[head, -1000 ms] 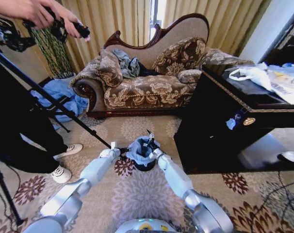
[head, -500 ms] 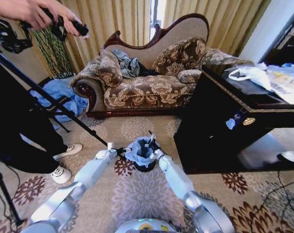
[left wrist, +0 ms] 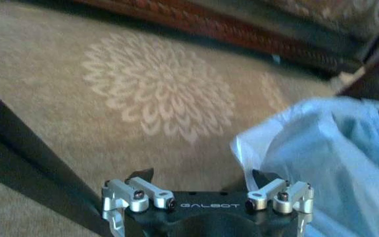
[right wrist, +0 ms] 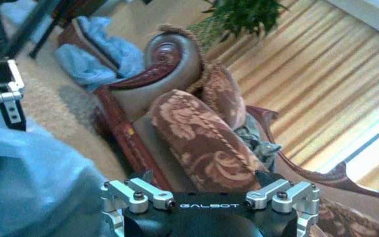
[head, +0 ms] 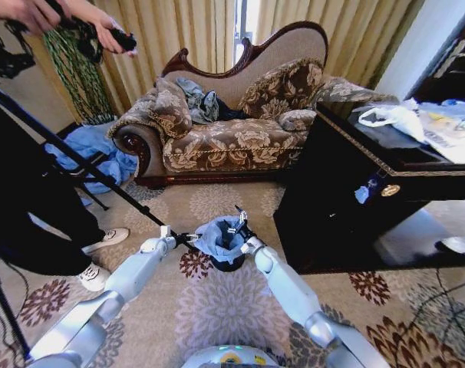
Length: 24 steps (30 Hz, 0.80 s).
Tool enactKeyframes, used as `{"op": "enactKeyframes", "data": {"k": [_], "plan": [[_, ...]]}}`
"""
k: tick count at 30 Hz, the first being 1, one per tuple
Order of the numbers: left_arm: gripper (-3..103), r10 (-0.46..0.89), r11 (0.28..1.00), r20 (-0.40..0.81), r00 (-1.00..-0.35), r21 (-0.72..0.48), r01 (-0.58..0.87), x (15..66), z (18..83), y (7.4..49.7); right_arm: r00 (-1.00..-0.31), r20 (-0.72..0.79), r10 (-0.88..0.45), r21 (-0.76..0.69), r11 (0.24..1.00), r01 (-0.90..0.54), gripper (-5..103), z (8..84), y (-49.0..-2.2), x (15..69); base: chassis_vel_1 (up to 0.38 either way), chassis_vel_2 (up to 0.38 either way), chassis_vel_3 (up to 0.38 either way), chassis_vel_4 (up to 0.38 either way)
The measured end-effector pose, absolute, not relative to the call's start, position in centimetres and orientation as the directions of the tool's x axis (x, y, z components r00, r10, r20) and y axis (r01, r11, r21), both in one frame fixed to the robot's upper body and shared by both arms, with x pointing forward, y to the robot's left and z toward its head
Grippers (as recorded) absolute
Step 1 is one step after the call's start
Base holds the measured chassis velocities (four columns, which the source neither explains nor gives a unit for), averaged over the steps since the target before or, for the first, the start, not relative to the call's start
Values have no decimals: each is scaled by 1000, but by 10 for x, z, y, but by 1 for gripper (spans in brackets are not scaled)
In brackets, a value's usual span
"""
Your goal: Place a garbage bag over the trash bin.
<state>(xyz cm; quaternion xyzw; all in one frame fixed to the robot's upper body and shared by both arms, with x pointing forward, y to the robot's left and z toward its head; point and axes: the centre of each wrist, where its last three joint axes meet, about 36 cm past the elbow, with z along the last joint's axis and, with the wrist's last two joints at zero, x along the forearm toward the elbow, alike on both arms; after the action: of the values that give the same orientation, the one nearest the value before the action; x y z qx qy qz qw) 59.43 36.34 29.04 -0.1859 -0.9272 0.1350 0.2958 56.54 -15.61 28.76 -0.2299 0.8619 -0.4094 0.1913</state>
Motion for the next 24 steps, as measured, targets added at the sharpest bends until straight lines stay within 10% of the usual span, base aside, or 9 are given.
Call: {"op": "enactKeyframes", "data": {"k": [15,24], "plan": [[100,342,897,424,-839,-412,158,601,340,384,-856,-251,-452,-618,755,-217,100,362,-247,581,0,0,0,0],[98,339,902,120,-933,-322,287,619,410,378,-883,-286,-373,-581,800,-150,100,354,-276,582,0,0,0,0]]}}
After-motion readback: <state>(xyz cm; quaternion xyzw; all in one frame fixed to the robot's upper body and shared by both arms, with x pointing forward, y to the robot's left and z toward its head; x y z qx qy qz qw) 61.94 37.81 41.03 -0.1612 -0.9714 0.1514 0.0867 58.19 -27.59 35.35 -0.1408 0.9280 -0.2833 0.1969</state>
